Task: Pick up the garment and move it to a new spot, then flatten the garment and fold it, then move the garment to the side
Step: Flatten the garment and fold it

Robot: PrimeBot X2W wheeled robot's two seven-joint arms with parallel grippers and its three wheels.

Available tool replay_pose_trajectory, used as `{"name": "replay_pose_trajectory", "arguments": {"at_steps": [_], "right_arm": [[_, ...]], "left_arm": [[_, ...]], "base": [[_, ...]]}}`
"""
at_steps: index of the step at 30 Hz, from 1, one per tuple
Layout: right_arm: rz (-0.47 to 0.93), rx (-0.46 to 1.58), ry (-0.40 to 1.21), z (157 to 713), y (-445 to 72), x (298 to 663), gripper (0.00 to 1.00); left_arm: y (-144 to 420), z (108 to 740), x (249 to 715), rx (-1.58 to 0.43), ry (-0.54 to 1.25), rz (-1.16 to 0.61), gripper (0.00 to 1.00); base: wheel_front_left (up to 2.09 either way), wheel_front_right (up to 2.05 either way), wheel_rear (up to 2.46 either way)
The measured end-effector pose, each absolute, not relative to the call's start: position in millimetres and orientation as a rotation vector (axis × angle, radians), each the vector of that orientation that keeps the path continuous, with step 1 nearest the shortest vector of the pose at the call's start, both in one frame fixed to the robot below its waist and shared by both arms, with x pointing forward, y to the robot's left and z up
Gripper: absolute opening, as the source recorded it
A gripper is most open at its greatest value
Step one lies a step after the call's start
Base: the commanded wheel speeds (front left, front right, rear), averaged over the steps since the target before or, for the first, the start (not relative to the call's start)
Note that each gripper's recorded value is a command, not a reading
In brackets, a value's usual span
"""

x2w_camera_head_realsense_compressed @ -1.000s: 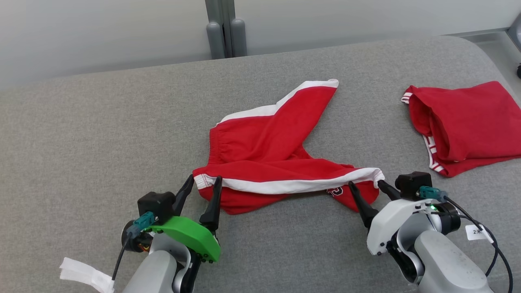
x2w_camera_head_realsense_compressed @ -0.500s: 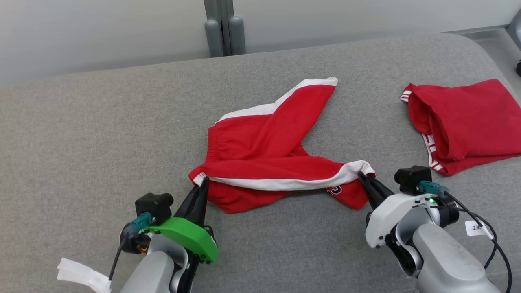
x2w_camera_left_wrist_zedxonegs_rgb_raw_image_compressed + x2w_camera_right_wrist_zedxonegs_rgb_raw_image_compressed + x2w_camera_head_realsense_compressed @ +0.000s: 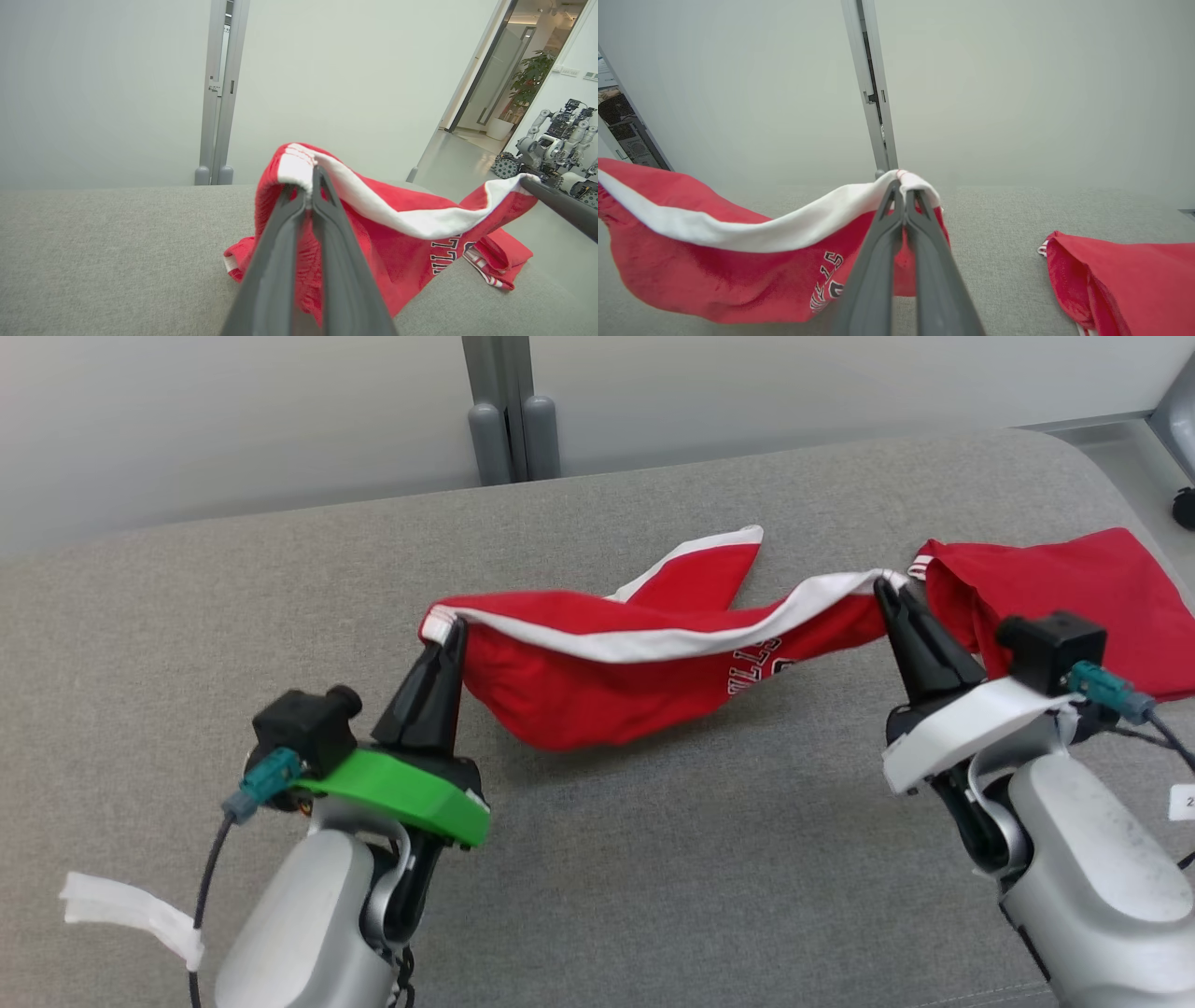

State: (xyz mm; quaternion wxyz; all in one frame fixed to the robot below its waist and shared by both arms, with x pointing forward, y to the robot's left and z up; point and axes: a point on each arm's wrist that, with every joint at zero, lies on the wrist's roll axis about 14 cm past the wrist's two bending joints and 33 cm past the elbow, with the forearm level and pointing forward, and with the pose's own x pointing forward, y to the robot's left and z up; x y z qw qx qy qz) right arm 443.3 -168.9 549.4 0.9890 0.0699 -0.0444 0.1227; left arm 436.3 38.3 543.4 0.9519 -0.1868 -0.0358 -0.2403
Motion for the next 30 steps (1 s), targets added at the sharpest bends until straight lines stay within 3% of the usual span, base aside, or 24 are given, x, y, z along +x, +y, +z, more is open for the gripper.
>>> {"name": "replay_pose_trajectory", "arguments": {"at_steps": [13,23,30], "right_arm": [[0.354,0.014,-0.360,693.7,-154.4,464.0,0.00],[0.346,-0.104,-0.332,714.0,-144.1,561.6,0.00],[0.272,-0.121,-0.507,746.1,-157.4,618.7,0.00]], "left_arm": [[34.9,674.7,482.1,-0.318,-0.357,-0.557,0.00],[38.6,682.1,574.4,-0.235,-0.378,-0.522,0.00],[50.0,702.2,630.9,-0.285,-0.546,-0.464,0.00]], "base": [[0.00,0.00,0.00],[0.00,0.00,0.00],[0.00,0.00,0.00]]}}
